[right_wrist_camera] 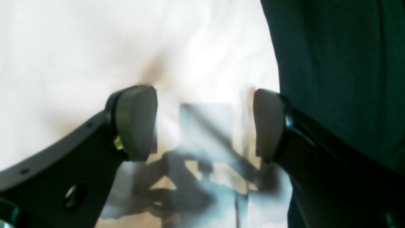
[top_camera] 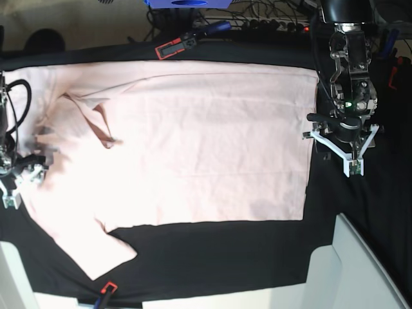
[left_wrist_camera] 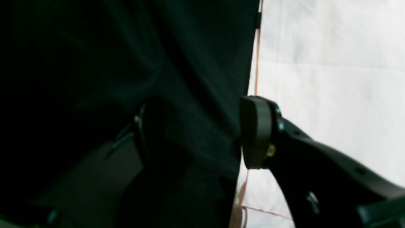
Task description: Fold the T-shirt properly
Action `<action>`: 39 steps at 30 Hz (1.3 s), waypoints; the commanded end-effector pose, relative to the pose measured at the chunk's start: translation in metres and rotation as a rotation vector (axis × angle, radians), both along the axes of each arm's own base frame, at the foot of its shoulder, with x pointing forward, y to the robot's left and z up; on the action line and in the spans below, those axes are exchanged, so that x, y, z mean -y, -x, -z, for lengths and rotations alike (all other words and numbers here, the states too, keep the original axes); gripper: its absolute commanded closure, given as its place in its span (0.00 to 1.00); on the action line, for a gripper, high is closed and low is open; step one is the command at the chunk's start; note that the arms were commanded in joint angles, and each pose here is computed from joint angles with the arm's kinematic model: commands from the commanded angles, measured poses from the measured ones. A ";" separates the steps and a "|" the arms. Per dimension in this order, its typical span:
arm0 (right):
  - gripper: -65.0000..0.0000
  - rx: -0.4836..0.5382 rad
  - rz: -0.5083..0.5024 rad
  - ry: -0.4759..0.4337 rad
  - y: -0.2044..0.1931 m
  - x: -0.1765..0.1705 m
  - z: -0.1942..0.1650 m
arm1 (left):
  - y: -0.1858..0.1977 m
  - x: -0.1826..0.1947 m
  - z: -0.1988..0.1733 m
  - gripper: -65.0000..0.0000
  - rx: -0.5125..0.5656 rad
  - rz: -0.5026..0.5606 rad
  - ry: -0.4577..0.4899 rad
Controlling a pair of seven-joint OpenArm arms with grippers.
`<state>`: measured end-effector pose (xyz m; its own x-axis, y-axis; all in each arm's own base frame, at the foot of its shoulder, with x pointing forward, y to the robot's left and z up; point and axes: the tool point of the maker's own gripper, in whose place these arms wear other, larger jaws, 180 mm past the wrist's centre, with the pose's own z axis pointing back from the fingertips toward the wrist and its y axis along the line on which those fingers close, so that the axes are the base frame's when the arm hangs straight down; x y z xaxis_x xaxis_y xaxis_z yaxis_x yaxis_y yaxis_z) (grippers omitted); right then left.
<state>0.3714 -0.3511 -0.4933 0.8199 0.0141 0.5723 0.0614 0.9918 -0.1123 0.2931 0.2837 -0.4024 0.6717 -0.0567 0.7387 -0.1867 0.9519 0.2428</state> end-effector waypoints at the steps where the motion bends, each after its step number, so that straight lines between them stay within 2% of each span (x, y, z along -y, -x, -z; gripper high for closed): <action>1: 0.30 0.043 0.007 0.012 -0.012 0.010 -0.014 | -0.009 -0.003 -0.012 0.42 0.042 0.007 -0.020; 4: 0.30 0.036 0.005 0.012 -0.008 0.009 -0.011 | -0.009 -0.003 -0.010 0.42 0.037 0.007 -0.018; 6: 0.37 0.036 0.005 0.012 -0.008 0.009 -0.011 | -0.008 -0.004 -0.008 0.42 0.032 0.003 -0.017; 7: 0.45 0.034 0.005 0.012 -0.007 0.009 -0.010 | -0.008 -0.005 -0.009 0.42 0.034 0.000 -0.018; 12: 0.99 0.030 0.011 0.009 -0.004 0.010 -0.008 | -0.008 -0.005 -0.009 0.42 0.034 0.000 -0.018; 18: 1.00 0.029 0.025 -0.004 0.001 0.009 -0.004 | -0.016 -0.007 -0.012 0.42 0.045 -0.009 -0.014; 22: 1.00 0.019 0.025 -0.004 0.006 0.009 0.000 | -0.021 -0.009 0.002 0.42 0.013 -0.025 0.006; 25: 1.00 0.049 0.015 0.010 -0.003 0.010 -0.008 | -0.023 -0.011 0.007 0.42 0.002 -0.037 0.019; 27: 0.97 0.072 0.066 0.087 -0.006 0.029 -0.018 | -0.024 -0.012 0.007 0.42 0.003 -0.037 0.016; 28: 0.91 0.092 0.103 0.140 -0.009 0.044 -0.027 | -0.024 -0.013 0.007 0.42 0.002 -0.036 0.012; 30: 0.69 0.111 0.159 0.212 -0.009 0.062 -0.037 | -0.024 -0.013 0.007 0.42 0.000 -0.036 0.009; 32: 0.42 0.110 0.166 0.218 -0.008 0.064 -0.038 | -0.023 -0.013 0.007 0.42 0.000 -0.035 0.008; 33: 0.31 0.108 0.157 0.210 -0.008 0.062 -0.036 | -0.021 -0.013 0.007 0.42 -0.002 -0.034 0.007; 34: 0.25 0.105 0.146 0.199 -0.007 0.059 -0.034 | -0.021 -0.013 0.006 0.42 0.000 -0.034 0.007; 35: 0.21 0.095 0.134 0.189 -0.003 0.057 -0.030 | -0.021 -0.013 0.006 0.42 0.000 -0.034 0.007; 39: 0.20 0.092 0.119 0.174 -0.003 0.052 -0.027 | -0.021 -0.013 0.009 0.42 -0.006 -0.036 0.008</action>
